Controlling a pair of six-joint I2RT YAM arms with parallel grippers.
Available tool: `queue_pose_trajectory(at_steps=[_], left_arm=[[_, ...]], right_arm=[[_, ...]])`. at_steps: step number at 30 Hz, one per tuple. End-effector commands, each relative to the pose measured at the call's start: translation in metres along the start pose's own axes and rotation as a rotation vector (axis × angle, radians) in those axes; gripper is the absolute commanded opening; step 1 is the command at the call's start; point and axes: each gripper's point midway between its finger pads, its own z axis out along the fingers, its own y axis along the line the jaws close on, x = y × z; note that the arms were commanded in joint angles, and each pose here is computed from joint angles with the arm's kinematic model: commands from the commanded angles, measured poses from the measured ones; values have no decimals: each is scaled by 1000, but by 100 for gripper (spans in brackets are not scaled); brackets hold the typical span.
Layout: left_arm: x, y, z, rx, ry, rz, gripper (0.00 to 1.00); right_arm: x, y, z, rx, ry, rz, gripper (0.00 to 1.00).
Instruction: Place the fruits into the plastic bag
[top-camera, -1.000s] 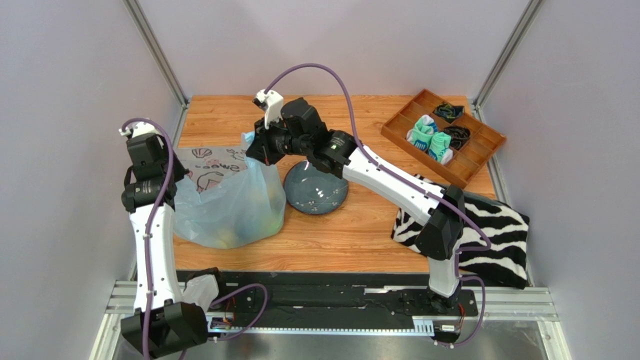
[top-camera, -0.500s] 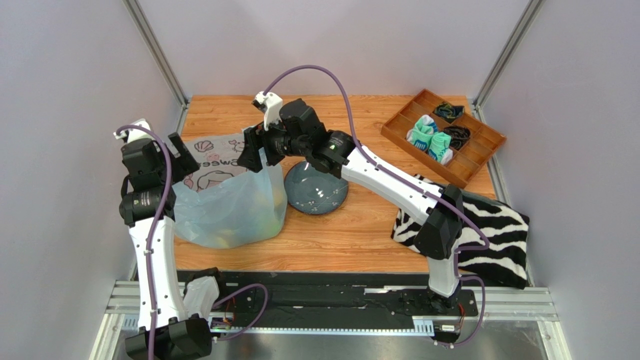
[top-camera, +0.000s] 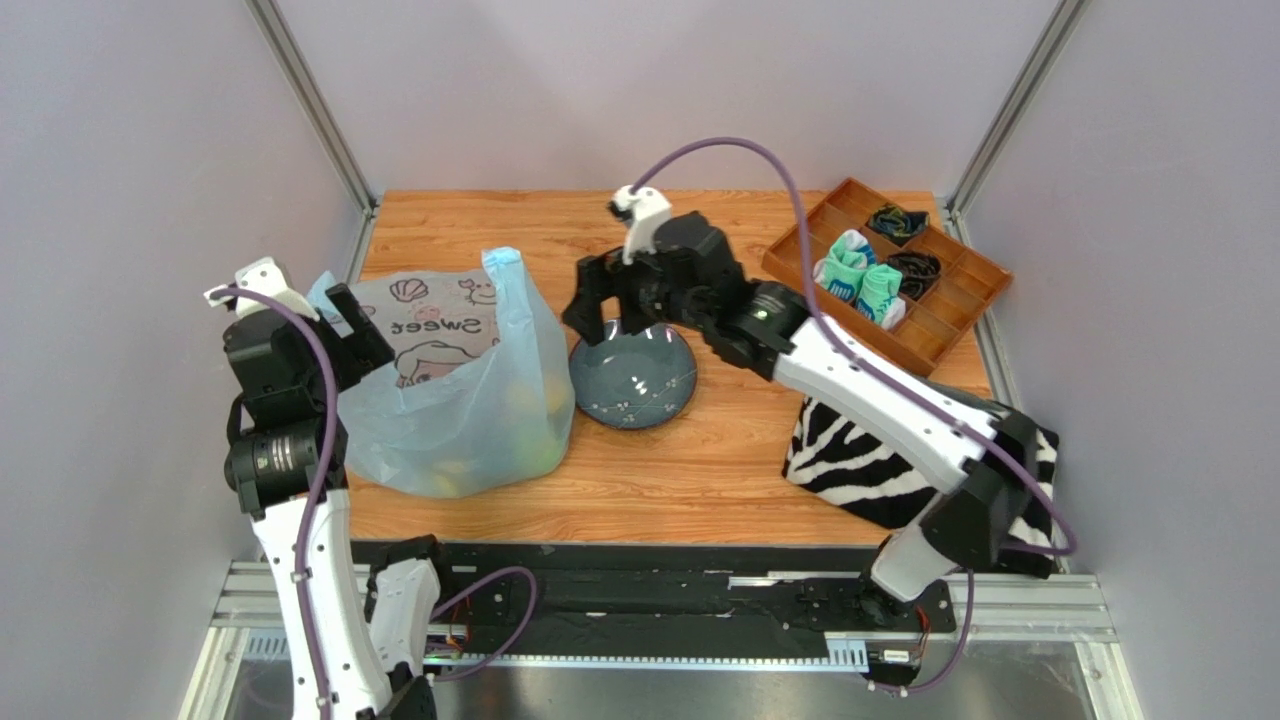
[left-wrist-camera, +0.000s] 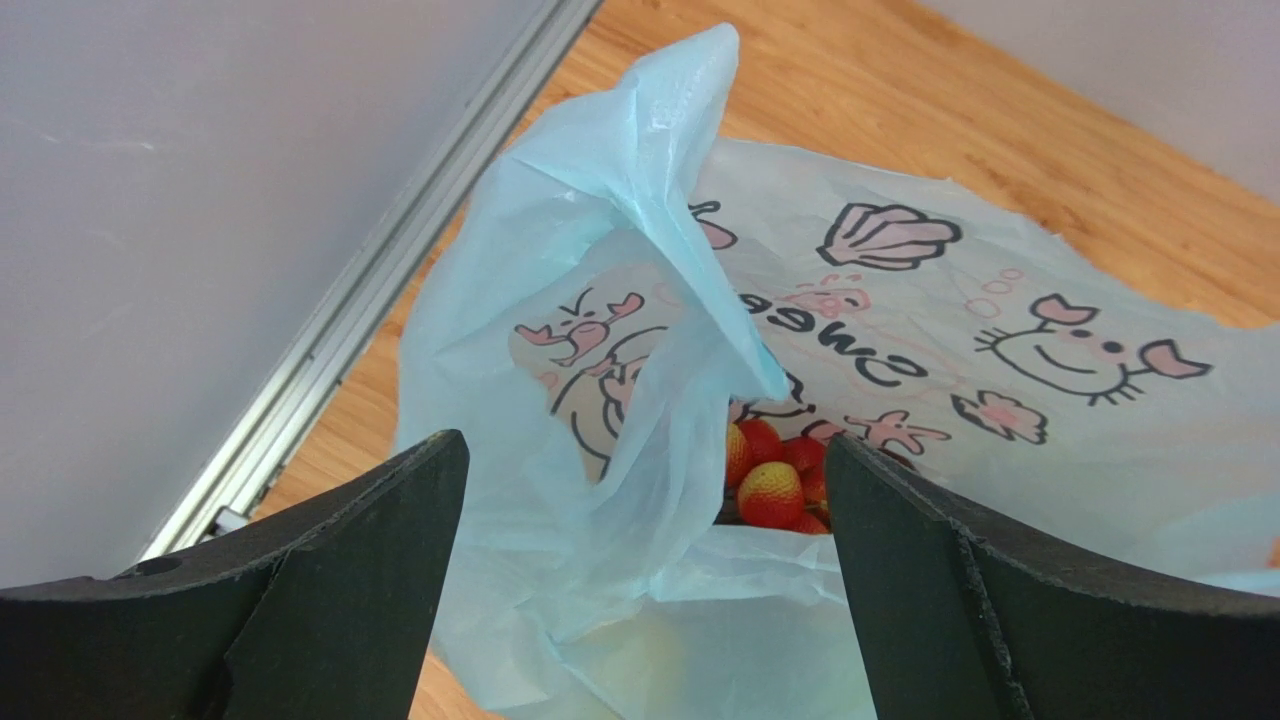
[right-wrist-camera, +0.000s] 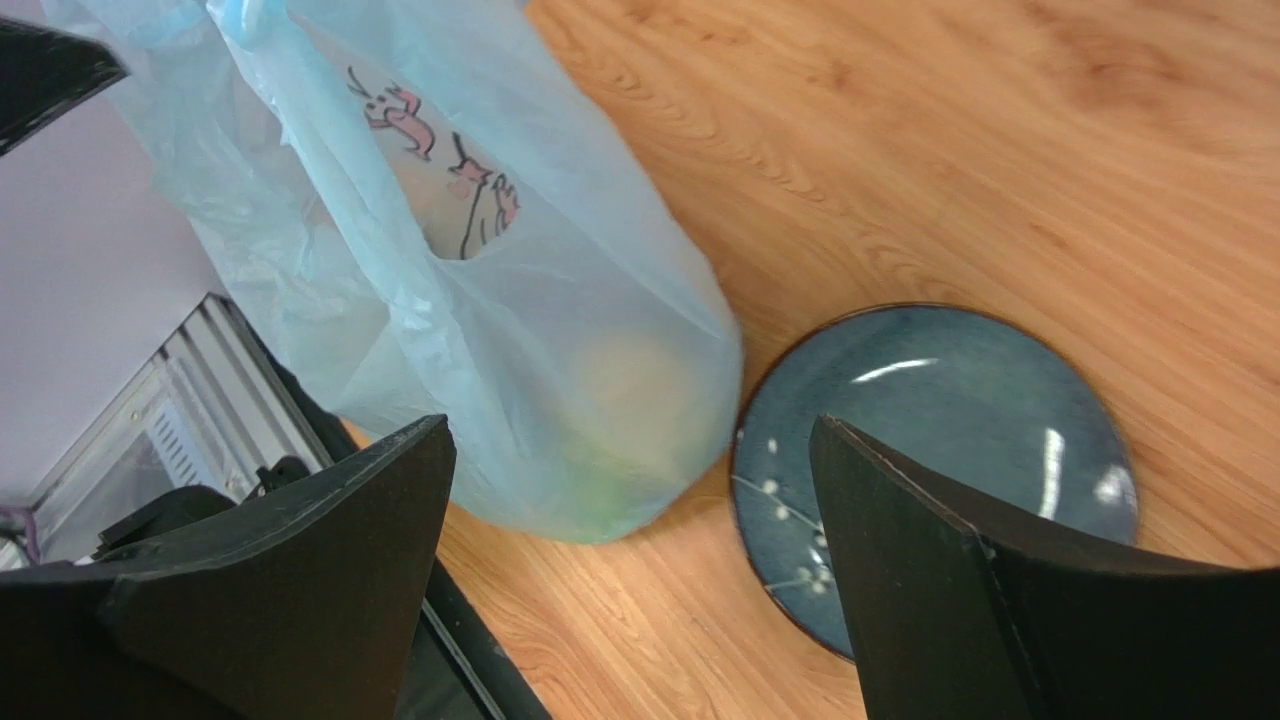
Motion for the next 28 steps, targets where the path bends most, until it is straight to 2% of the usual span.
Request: queue_pose_trajectory(at_steps=[1,4,11,16,20,28], left_arm=[[-21,6,-39,-24,-100,6,97],[-23,2,-61,20,-161,35,97],[-22,-58,-127,421,-349,103,98],[-18,-64,-135,461,-354,102,98],[-15,-66,-136,479,-352,109,98],[-10,-68,-132,494,-340,126,98]], right_arm=[[-48,-11,-72,64,-213,-16,93],[-40,-34,-117,172,-279,-12,93],[5,-96,-208,444,-441,40,93],[45,-126,-239,559,-462,59,93],[56,-140,-266,630,-499,76,93],[68,-150,-274,687,-471,73,93]])
